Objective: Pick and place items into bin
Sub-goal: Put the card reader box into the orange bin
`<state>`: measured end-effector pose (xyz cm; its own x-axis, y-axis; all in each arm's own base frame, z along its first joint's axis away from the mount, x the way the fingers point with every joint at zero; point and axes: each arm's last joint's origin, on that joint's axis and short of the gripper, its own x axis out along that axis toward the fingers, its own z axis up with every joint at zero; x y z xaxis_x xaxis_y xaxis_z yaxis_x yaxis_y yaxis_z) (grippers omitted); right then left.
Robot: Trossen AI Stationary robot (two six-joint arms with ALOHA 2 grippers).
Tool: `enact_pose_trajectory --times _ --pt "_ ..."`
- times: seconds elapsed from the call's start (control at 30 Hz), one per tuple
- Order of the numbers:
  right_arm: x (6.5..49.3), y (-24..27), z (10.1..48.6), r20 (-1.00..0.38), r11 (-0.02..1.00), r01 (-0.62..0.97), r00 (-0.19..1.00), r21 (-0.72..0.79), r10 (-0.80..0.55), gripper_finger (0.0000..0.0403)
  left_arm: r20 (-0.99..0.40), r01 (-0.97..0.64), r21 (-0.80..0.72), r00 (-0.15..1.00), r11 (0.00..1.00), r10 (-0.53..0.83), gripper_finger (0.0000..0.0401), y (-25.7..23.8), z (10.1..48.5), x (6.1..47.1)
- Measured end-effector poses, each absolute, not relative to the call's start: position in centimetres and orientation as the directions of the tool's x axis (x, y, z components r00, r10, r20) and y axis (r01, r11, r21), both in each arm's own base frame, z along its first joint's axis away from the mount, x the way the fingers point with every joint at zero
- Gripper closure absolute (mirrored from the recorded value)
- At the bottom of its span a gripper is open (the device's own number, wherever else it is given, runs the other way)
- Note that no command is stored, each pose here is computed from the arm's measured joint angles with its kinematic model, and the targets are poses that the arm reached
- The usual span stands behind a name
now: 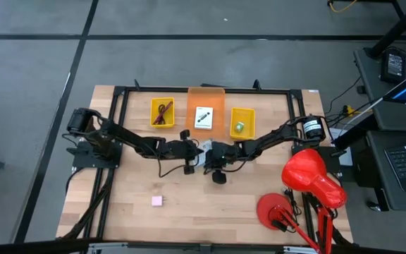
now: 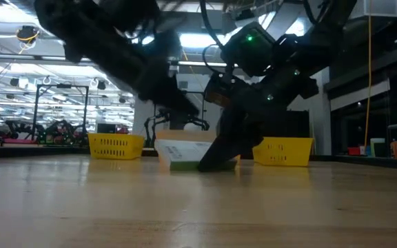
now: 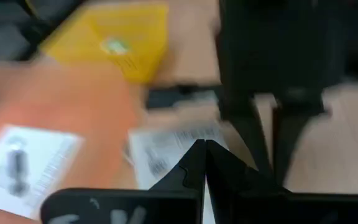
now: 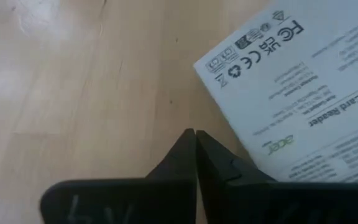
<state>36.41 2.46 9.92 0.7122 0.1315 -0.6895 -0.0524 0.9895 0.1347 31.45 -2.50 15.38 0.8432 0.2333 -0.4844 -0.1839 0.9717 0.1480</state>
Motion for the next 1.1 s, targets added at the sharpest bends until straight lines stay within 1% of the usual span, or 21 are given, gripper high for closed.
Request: enact_pose_trajectory --times 0.13,0.27,0.43,0.53,0.67,0.73,0.8,0.93,1.03,1.1 --pt "36.4 2.3 9.9 -0.691 0.986 -0.053 0.708 0.156 0.147 0.0403 -0.431 -0.184 0.15 0.872 0.971 0.232 0.0392 -2.6 17.6 30.8" --pt "36.4 2.4 9.9 -0.692 0.986 -0.06 0.706 0.156 0.152 0.0403 -0.449 -0.199 0.151 0.859 0.968 0.247 0.0389 -2.5 18.5 30.0" --pt "36.4 2.5 9.9 -0.692 0.985 -0.066 0.705 0.158 0.158 0.0403 -0.542 -0.189 0.178 0.8 0.966 0.256 0.0377 -2.9 17.9 29.1" --pt "36.3 2.5 9.9 -0.692 0.985 -0.068 0.704 0.159 0.161 0.0403 -0.589 -0.15 0.238 0.763 0.96 0.265 0.0366 -3.7 17.4 28.5" --pt "36.3 2.5 9.9 -0.691 0.984 -0.073 0.703 0.164 0.167 0.0403 -0.59 -0.141 0.354 0.734 0.925 0.338 0.0349 -4.9 17.1 27.9" --pt "36.3 2.5 9.9 -0.692 0.983 -0.071 0.702 0.167 0.168 0.0403 -0.575 -0.179 0.361 0.73 0.915 0.369 0.0339 -5.4 17.1 27.7" --pt "36.3 2.6 9.9 -0.692 0.983 -0.066 0.702 0.174 0.17 0.0403 -0.585 -0.216 0.313 0.723 0.925 0.367 0.0328 -5.7 17.0 27.6" --pt "36.3 2.6 9.9 -0.692 0.982 -0.067 0.701 0.176 0.172 0.0403 -0.634 -0.27 0.128 0.718 0.954 0.288 0.0306 -5.8 16.5 26.9" --pt "36.3 2.6 9.9 -0.692 0.982 -0.071 0.701 0.174 0.174 0.0403 -0.654 -0.346 0.028 0.703 0.938 0.279 0.029 -5.6 15.6 26.1" --pt "36.3 2.6 9.9 -0.692 0.983 -0.08 0.701 0.166 0.174 0.0403 -0.638 -0.377 -0.05 0.725 0.925 0.261 0.0279 -5.5 15.1 25.7"
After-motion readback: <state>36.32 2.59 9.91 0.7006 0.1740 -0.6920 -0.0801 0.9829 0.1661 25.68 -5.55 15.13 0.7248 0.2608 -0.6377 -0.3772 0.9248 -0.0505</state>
